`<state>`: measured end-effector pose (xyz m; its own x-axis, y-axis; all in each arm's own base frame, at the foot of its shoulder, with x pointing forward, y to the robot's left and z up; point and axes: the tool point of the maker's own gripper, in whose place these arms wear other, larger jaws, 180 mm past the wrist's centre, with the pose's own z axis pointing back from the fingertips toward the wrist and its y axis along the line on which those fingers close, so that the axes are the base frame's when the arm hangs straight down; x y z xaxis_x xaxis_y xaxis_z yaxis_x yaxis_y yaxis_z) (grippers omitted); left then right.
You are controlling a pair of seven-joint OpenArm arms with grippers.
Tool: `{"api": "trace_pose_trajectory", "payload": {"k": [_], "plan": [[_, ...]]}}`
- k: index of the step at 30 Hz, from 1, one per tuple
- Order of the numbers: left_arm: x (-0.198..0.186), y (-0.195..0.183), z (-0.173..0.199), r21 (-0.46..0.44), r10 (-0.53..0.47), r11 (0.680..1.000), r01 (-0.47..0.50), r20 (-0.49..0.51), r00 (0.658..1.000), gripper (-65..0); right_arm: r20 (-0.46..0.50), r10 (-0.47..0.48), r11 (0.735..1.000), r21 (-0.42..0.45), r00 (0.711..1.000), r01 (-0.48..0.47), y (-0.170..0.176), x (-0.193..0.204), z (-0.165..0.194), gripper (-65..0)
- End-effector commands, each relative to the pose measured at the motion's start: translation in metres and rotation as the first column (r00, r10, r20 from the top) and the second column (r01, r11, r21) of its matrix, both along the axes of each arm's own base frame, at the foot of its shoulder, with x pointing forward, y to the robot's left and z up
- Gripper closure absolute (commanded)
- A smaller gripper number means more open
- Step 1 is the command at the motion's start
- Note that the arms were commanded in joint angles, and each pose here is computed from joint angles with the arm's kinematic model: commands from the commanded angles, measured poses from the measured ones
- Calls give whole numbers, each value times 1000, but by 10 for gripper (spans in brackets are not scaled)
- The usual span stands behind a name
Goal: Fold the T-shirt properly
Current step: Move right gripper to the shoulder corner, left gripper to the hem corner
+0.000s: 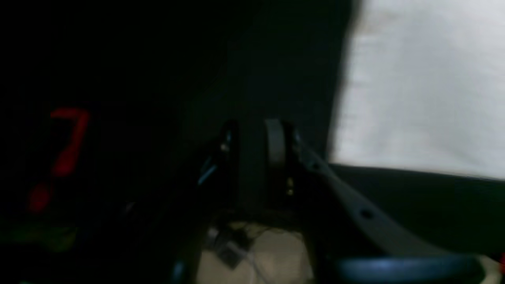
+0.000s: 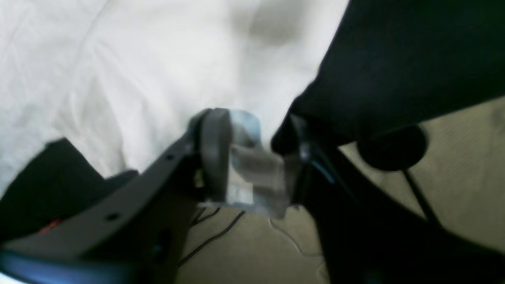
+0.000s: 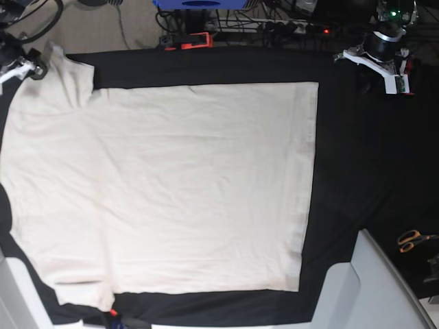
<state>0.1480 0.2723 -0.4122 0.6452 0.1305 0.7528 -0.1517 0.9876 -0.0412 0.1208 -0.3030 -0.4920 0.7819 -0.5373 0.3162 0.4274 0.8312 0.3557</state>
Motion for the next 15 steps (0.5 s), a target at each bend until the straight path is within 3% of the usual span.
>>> {"api": "trace_pose_trajectory", "payload": {"k": [1, 4, 9, 15], "plan": [[3, -2, 7, -29, 2, 1000, -2, 29, 1000, -109, 12, 3, 1000, -21, 1000, -3, -10, 2, 5, -153], [5, -15, 7, -151, 4, 989, 5, 55, 998, -109, 1, 0, 1000, -14, 1000, 0, -12, 0, 2, -3], [1, -19, -8, -259, 51, 965, -38, 44, 998, -109, 1, 0, 1000, -17, 1000, 0, -13, -1, 2, -6], [-12, -15, -28, -288, 72, 955, -70, -4, 997, -107, -3, 1, 1000, -19, 1000, -1, -13, -2, 2, -6]]}}
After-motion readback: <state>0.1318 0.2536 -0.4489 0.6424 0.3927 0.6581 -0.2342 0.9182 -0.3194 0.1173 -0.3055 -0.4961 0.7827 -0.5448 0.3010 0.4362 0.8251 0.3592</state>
